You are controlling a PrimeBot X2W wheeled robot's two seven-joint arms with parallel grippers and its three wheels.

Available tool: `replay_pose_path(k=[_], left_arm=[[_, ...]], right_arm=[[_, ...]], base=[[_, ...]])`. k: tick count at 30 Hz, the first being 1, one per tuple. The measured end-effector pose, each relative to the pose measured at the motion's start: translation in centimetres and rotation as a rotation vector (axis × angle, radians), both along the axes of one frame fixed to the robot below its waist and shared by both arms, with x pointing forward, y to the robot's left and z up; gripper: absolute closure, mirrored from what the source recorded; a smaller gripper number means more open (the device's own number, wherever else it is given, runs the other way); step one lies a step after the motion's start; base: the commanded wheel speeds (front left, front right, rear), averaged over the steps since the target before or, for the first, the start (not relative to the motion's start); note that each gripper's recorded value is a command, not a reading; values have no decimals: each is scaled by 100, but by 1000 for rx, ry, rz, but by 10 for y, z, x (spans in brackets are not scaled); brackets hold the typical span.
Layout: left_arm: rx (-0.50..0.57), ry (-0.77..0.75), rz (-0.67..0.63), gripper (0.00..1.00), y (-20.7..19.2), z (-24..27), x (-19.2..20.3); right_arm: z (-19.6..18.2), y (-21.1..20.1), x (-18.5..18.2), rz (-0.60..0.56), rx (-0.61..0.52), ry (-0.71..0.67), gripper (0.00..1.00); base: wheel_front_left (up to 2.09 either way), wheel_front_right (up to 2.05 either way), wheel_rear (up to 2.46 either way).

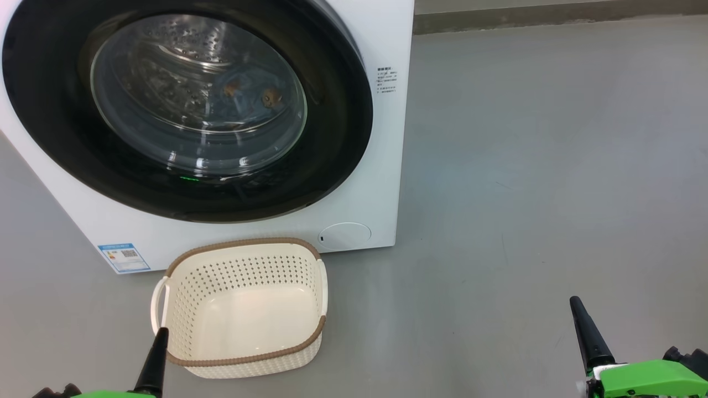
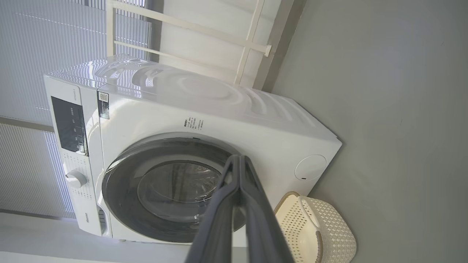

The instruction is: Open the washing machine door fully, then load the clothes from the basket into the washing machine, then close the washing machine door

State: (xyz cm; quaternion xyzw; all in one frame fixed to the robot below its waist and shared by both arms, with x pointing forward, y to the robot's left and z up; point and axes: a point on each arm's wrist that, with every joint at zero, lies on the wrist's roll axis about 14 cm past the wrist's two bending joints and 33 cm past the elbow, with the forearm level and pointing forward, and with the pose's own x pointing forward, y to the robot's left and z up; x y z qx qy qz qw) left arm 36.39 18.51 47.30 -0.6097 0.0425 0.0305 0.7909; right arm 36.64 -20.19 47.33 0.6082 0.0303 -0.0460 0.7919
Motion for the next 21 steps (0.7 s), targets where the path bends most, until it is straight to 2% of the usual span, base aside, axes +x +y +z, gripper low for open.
replay_pose_path(k=[21], left_arm=[[-236, -20, 0, 100, -1, 8, 11]], right_arm=[[5, -4, 6, -15, 227, -26, 100]], base=[[0, 0, 0]])
